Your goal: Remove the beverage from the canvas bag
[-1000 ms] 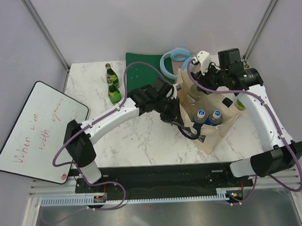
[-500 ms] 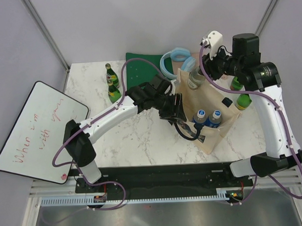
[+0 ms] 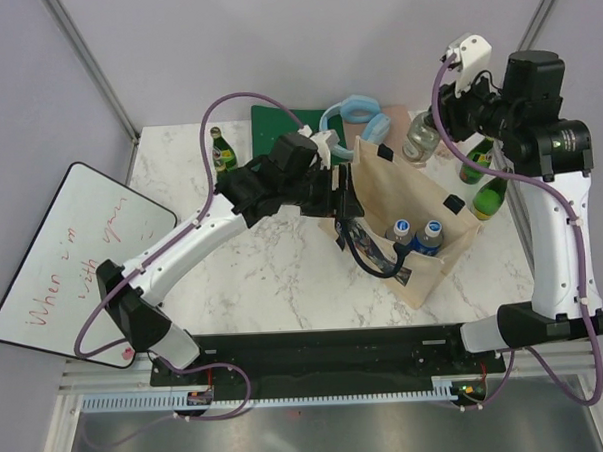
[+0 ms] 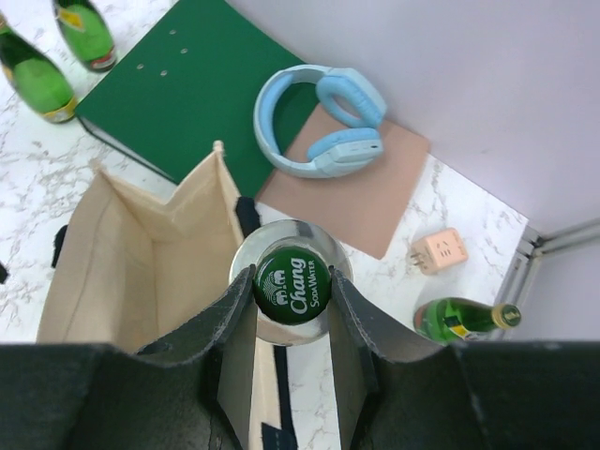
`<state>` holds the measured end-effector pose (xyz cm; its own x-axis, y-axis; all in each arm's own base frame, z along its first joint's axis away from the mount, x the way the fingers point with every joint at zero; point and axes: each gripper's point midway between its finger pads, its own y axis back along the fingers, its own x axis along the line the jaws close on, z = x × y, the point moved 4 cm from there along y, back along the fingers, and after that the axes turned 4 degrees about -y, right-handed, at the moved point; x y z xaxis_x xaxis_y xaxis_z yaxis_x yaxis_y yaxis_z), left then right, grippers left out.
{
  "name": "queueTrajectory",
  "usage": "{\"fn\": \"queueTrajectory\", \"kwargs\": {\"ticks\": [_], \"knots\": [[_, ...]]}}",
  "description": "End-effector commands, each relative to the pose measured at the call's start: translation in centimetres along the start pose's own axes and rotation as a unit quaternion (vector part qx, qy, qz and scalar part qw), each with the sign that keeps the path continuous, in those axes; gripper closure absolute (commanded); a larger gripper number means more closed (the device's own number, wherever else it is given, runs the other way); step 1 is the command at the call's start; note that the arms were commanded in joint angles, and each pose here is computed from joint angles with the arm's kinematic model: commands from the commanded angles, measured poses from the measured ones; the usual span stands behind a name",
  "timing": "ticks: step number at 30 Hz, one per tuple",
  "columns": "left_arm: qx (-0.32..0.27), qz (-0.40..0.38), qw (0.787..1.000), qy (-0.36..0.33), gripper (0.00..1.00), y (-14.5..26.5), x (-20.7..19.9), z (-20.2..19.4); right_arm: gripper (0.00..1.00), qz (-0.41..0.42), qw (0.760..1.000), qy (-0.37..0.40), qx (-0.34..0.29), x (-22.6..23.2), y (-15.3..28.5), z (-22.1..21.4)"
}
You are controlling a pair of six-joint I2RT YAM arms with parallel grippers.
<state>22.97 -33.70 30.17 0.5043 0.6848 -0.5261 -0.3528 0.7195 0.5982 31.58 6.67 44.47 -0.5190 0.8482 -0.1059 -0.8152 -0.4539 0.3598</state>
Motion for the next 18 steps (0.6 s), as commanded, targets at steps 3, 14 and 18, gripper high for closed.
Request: {"fn": "queueTrajectory", "kwargs": {"ticks": [3,14,18], "knots": [[-0.104,-0.007,0.994,-0.038,0.19,3.3,-0.7,4.4,1.0,-0.064,0.99,0.029,-0.124,-2.7,3.6,6.0],[-0.146,-0.021,0.987,-0.06,0.12,5.6,-0.7,7.7,1.0,-0.152,0.985,0.018,-0.083,-7.9,5.3,2.9],[-0.15,-0.029,0.986,-0.073,0.11,5.6,-1.0,8.5,1.0,-0.165,0.985,0.011,-0.057,-9.3,5.3,0.7]]}}
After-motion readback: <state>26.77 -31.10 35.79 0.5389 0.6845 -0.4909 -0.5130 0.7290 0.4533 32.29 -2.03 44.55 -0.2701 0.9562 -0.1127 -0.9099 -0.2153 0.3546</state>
